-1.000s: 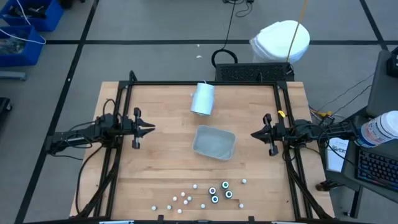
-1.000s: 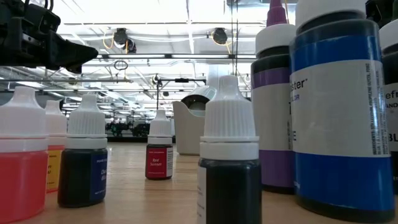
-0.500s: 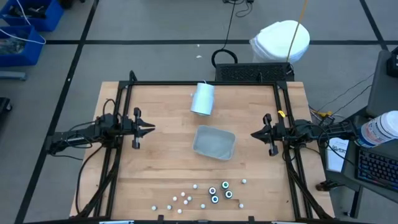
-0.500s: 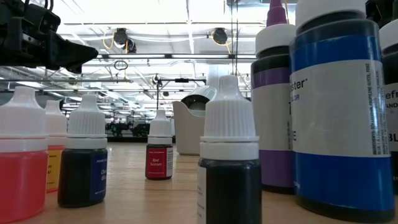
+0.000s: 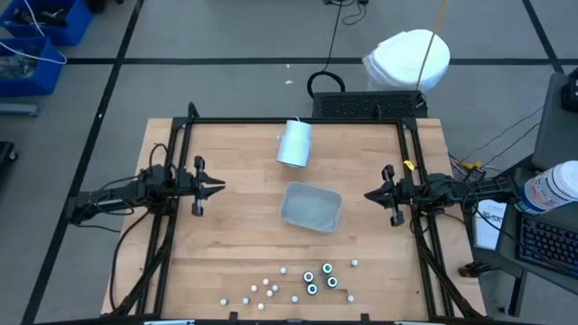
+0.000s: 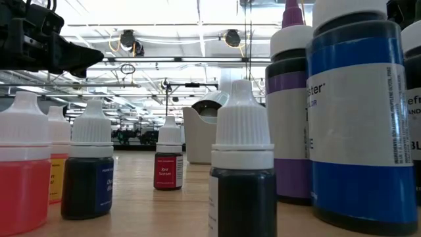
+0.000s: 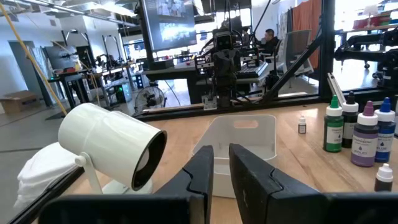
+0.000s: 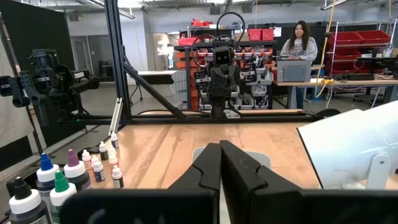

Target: Pick & Place food coloring

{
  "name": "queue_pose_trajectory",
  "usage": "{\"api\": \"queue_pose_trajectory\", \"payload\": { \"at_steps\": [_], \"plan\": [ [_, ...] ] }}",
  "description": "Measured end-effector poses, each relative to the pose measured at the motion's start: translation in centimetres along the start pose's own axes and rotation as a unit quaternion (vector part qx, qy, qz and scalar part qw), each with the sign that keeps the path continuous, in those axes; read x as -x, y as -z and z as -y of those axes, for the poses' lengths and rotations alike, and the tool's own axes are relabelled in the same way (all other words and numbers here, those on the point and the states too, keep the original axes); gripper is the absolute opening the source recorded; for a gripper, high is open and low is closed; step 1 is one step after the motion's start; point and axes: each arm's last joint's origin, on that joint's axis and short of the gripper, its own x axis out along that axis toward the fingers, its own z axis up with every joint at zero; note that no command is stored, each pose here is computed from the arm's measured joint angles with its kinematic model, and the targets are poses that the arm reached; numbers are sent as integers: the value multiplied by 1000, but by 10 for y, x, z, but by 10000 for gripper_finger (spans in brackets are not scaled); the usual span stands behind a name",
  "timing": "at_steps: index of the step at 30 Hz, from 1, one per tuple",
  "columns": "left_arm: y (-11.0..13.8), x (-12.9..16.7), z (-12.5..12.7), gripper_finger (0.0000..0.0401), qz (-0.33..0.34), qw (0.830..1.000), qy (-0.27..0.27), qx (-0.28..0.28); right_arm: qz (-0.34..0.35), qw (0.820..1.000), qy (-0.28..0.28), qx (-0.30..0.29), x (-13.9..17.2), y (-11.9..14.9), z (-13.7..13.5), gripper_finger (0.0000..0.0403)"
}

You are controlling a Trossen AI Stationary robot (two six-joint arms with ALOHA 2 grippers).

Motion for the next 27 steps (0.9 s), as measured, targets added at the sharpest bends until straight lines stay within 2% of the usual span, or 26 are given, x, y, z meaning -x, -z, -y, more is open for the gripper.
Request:
{"api": "queue_pose_trajectory", "payload": {
  "at_steps": [27],
  "plan": [
    [0, 0, 0, 60, 0, 1000, 0, 1, 4, 1000, 0, -13, 0, -1, 0, 0]
  ]
}}
